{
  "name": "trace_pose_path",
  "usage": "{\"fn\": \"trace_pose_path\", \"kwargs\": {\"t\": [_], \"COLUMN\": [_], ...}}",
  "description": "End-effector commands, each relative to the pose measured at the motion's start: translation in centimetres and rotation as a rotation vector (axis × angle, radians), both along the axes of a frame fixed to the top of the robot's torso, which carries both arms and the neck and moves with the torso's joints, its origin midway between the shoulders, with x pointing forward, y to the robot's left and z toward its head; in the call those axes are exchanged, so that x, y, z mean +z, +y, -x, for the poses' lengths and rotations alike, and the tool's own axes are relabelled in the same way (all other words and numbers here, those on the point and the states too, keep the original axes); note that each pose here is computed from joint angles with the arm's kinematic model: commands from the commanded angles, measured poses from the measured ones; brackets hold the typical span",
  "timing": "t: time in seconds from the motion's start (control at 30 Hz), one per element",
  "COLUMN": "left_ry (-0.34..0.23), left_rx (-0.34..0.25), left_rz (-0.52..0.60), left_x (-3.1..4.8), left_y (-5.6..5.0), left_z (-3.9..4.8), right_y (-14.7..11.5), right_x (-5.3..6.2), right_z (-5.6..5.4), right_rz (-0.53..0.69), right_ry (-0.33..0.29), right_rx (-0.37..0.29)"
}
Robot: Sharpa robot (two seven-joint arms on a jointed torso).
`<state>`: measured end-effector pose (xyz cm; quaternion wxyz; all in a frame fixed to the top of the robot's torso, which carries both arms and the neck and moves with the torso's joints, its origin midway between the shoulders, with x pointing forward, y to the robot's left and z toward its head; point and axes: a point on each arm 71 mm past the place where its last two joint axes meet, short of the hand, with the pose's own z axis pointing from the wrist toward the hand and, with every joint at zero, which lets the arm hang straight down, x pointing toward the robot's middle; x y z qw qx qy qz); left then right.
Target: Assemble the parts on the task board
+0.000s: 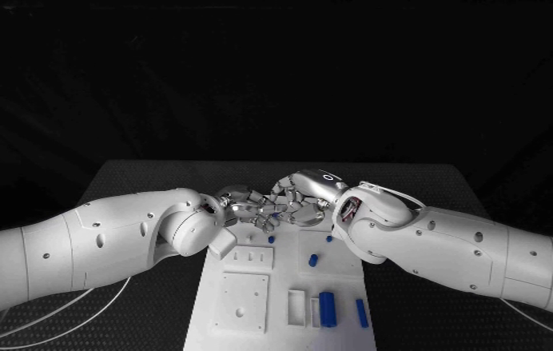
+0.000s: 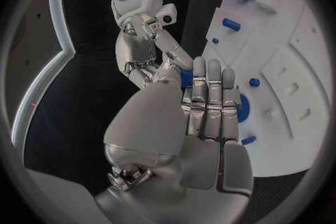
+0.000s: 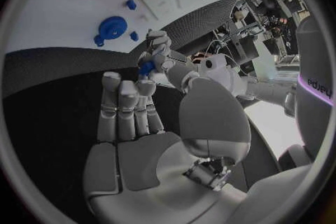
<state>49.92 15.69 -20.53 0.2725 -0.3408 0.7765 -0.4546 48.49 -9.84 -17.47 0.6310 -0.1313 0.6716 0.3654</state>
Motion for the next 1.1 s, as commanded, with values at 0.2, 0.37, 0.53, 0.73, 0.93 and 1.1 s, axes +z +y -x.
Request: {"fn": "trace_pose_path", "kwargs": {"t": [0.2, 0.37, 0.53, 0.73, 0.93, 1.1], "left_ry": [0.011, 0.012, 0.013, 0.013, 0.013, 0.013], "left_rx": [-0.017, -0.012, -0.012, -0.013, -0.010, -0.011], "left_rz": [0.023, 0.022, 0.022, 0.022, 0.021, 0.021], "left_x": [0.09, 0.08, 0.07, 0.07, 0.06, 0.06], "left_y": [-0.31, -0.19, -0.14, -0.16, -0.10, -0.12], "left_z": [0.18, 0.12, 0.10, 0.09, 0.07, 0.07], "right_y": [0.12, 0.05, 0.01, 0.06, -0.02, 0.00], "right_x": [-0.17, -0.15, -0.11, -0.16, -0.21, -0.25], "right_z": [0.18, 0.24, 0.31, 0.41, 0.45, 0.49], "right_rz": [0.015, 0.015, 0.011, 0.011, 0.010, 0.011], "right_ry": [-0.002, -0.014, -0.026, -0.024, -0.024, -0.021], "right_rx": [0.022, 0.023, 0.020, 0.021, 0.019, 0.019]}}
